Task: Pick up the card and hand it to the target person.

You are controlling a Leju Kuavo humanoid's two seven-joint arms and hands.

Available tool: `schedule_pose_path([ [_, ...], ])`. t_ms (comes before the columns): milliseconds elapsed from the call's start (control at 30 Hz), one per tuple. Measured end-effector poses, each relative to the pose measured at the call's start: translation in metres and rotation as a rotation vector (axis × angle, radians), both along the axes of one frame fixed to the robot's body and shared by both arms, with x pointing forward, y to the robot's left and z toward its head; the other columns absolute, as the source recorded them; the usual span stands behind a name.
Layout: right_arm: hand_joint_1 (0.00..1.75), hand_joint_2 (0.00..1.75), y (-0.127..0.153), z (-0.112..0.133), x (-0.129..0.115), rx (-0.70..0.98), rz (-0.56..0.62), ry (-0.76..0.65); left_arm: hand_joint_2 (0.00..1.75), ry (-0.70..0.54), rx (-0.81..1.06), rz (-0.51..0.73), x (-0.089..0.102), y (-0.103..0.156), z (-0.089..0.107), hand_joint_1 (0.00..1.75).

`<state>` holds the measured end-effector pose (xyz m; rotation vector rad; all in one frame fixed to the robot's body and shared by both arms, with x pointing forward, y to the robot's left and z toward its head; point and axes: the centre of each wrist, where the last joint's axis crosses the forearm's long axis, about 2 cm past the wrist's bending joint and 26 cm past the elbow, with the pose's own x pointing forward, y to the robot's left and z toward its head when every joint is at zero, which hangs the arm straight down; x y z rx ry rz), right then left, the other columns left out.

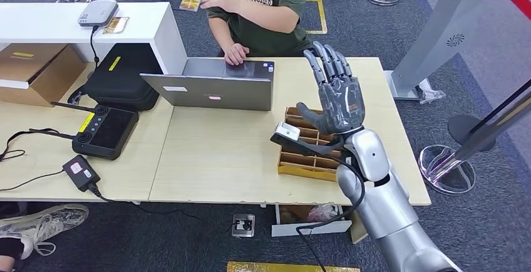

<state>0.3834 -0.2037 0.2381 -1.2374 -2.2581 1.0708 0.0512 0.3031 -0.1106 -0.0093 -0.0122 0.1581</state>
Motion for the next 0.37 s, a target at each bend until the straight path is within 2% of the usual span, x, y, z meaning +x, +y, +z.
schedule_pose_path([
  [100,0.00,1.75,0.008,-0.022,-0.014,0.133,0.124,0.044,0.00,0.001,-0.001,0.002,0.000,0.000,0.000,0.00],
  [233,0.00,1.75,0.025,-0.069,-0.036,0.366,0.316,0.209,0.00,0.002,-0.004,0.017,0.001,0.000,0.000,0.00],
  [333,0.00,1.75,0.036,-0.105,-0.056,0.540,0.385,0.324,0.00,0.002,-0.005,0.021,0.001,-0.001,0.000,0.00],
  [367,0.00,1.75,0.037,-0.111,-0.060,0.569,0.391,0.342,0.00,0.002,-0.005,0.021,0.001,-0.001,0.000,0.00],
])
